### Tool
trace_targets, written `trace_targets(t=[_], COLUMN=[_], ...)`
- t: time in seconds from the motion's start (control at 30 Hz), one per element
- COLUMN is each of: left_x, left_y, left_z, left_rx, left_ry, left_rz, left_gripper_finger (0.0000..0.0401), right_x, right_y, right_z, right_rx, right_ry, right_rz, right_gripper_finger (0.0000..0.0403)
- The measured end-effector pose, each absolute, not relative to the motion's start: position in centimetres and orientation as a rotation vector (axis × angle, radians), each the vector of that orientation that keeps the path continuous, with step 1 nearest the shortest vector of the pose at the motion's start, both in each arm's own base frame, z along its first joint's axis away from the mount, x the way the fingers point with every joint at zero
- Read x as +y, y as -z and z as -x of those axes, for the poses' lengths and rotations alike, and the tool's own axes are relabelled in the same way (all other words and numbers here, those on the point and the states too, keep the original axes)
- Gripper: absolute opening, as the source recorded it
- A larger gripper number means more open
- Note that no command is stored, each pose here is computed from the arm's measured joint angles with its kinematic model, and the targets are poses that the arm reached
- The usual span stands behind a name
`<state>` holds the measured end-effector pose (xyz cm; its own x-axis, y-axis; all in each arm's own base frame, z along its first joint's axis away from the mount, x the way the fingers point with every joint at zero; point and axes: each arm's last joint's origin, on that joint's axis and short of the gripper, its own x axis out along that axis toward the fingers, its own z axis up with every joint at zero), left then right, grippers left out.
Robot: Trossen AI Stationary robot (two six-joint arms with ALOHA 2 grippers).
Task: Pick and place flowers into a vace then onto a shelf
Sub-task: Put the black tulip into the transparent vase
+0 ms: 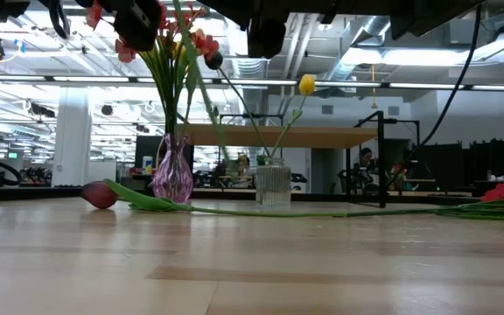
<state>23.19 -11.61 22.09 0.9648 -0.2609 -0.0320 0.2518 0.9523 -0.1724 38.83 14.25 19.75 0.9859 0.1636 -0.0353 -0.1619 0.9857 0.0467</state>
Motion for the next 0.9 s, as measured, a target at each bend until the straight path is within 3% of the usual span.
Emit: trace_targets(t=[0.07,0.2,0.6,0.9], left_x=[-11.6,-11.6,-12.0,-12.8], left_y=[-22.1,-22.1,-22.7,-24.7], left_z=[-23.2,-23.2,-22.7,-20.6], left_rx=[0.056,0.053,0.036,-0.004], left_ry=[0.26,0.26,0.31,0.389], left_rz=[0.168,0.169,0.192,0.2], left_gripper_finger=[0.0023,0.0032,0.0075,0.0079], right_x=[14.2,14.2,14.8,15.8], right_y=[-19.7,-19.6,-19.7,-21.9], right_z=[-38.8,-38.8,-38.7,-37.3], right_rx=[0.049,0.051,0.045,0.017], right_ry=[-0.164,-0.16,-0.143,-0.095], right_rz=[-0.041,-0.048,-0.046,0.014], right_gripper_finger=[0.0013,0.0005,0.0001,0.0001])
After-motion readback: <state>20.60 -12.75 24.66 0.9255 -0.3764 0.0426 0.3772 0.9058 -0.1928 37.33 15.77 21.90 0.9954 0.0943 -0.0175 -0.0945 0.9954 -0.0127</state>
